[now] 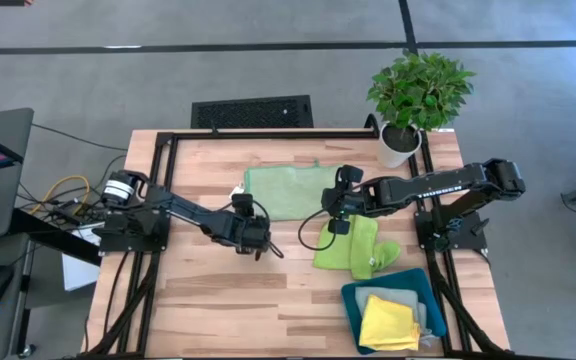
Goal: Fold microfiber towels
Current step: Fold the blue towel
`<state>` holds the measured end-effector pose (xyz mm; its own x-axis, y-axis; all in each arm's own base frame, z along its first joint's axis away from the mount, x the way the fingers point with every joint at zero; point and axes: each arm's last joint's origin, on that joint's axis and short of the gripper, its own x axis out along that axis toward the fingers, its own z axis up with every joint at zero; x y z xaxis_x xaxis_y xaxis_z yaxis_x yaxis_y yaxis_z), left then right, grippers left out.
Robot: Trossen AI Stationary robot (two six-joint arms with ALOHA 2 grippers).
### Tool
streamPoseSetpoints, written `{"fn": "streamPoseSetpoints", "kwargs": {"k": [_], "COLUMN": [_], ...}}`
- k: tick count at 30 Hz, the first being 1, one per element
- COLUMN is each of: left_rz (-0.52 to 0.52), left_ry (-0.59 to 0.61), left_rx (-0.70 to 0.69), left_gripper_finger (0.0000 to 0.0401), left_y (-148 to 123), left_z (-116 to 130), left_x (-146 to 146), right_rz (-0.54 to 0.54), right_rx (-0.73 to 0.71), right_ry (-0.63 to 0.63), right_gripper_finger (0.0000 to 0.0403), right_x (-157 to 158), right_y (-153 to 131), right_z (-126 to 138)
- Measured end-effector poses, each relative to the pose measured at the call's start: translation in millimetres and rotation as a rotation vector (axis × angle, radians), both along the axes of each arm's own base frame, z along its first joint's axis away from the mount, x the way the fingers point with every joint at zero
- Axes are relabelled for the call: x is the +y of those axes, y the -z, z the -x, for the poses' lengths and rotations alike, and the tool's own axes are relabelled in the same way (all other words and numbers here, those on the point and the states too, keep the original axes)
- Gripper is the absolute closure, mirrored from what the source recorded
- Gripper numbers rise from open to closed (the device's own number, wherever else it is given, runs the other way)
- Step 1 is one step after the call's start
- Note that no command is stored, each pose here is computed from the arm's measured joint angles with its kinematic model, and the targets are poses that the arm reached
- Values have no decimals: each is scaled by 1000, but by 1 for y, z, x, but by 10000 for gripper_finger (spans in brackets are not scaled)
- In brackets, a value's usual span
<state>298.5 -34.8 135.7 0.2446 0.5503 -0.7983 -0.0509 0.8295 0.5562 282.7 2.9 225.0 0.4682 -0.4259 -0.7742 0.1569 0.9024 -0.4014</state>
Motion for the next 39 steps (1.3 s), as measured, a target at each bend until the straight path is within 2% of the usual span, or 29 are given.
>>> {"fn": "streamPoseSetpoints", "kwargs": {"k": [6, 13, 17, 21, 23, 31, 39], "left_rz": [69, 23, 14, -2, -2, -79, -39], "left_ry": [11, 35, 46, 31, 24, 99, 249], "left_rx": [-11, -24, -12, -18, -34, -82, -206], "left_gripper_finger": [255, 263, 303, 375, 392, 399, 400], "left_y": [11, 14, 14, 14, 10, -20, -41], "left_z": [2, 3, 3, 2, -1, -29, -55], "left_x": [9, 12, 13, 14, 14, 20, 37], "right_rz": [-8, -9, -9, -8, -7, -3, 2], "right_rx": [-4, -4, -4, 8, 29, 74, 6], "right_ry": [14, 15, 15, 15, 15, 16, 27], "right_gripper_finger": [226, 226, 226, 226, 226, 226, 226], "right_x": [0, 0, 0, 0, 0, 0, -2], "right_y": [0, 0, 0, 1, 2, 3, -18], "right_z": [0, 0, 0, 1, 3, 8, 21]}}
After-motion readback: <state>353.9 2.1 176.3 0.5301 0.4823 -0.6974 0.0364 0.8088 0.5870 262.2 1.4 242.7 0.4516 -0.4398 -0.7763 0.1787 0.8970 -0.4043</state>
